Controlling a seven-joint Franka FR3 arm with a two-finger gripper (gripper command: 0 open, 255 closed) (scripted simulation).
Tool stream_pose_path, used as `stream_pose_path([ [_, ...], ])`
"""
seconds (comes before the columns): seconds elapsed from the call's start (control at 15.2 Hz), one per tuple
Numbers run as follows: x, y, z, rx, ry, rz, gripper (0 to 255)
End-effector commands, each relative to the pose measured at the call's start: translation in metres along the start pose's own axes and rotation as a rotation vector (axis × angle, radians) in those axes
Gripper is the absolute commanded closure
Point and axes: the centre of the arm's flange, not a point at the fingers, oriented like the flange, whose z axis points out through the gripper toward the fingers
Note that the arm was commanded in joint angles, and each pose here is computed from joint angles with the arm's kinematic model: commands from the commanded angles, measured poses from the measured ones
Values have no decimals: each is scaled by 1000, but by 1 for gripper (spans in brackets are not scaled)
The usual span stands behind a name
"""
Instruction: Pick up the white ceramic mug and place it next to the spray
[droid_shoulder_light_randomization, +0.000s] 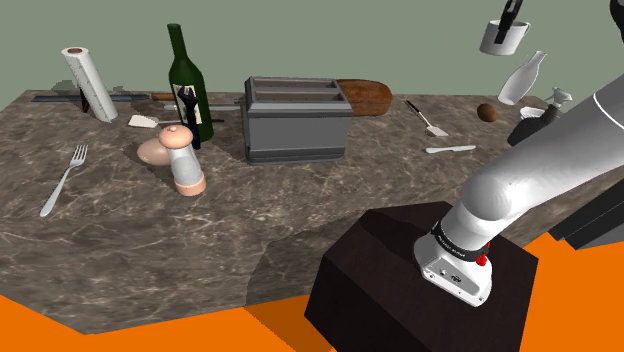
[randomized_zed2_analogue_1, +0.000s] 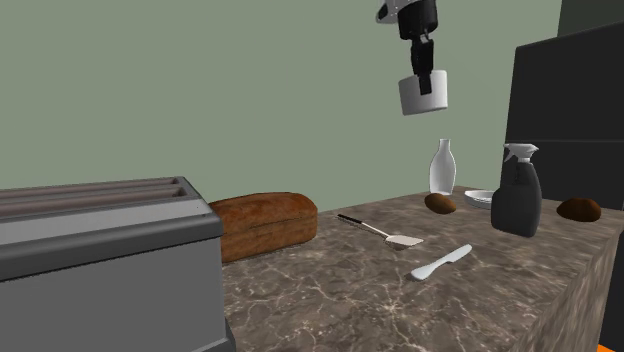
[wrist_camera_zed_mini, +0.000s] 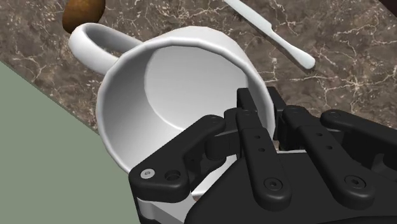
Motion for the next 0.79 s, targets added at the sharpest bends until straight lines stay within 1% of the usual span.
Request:
stream_pose_path([
  [0.0,-21,19,8,-1,-1,-2,255],
  [0.73,-122,119,34,-1,-1,-2,255],
])
